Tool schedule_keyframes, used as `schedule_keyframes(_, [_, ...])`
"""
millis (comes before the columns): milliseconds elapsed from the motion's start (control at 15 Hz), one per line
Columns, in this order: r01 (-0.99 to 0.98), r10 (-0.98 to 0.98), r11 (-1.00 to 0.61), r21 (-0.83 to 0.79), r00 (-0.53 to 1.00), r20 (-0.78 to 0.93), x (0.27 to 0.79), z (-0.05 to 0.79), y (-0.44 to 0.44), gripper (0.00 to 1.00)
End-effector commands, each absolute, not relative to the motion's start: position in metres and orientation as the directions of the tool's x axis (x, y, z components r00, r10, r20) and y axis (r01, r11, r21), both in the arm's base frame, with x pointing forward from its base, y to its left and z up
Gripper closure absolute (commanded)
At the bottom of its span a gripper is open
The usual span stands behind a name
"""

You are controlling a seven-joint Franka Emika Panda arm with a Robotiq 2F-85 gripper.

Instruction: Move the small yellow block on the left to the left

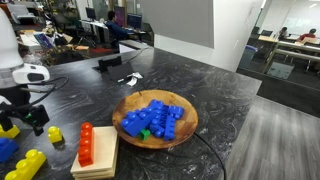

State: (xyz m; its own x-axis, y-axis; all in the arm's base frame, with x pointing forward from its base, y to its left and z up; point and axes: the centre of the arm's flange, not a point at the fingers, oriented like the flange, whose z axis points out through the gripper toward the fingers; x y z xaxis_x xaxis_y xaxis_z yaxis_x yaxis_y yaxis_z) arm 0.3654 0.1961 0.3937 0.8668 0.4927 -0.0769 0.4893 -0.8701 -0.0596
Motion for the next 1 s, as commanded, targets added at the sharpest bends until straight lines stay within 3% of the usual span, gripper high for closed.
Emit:
schedule_keyframes(0, [0.517, 0.522, -0.853, -0.078, 0.845, -0.113, 0.394, 0.364, 0.219, 0.00])
schedule_keyframes(933, [0.518, 0.511, -0.856, -0.013, 0.841, -0.176, 0.436, 0.332, 0.232, 0.00])
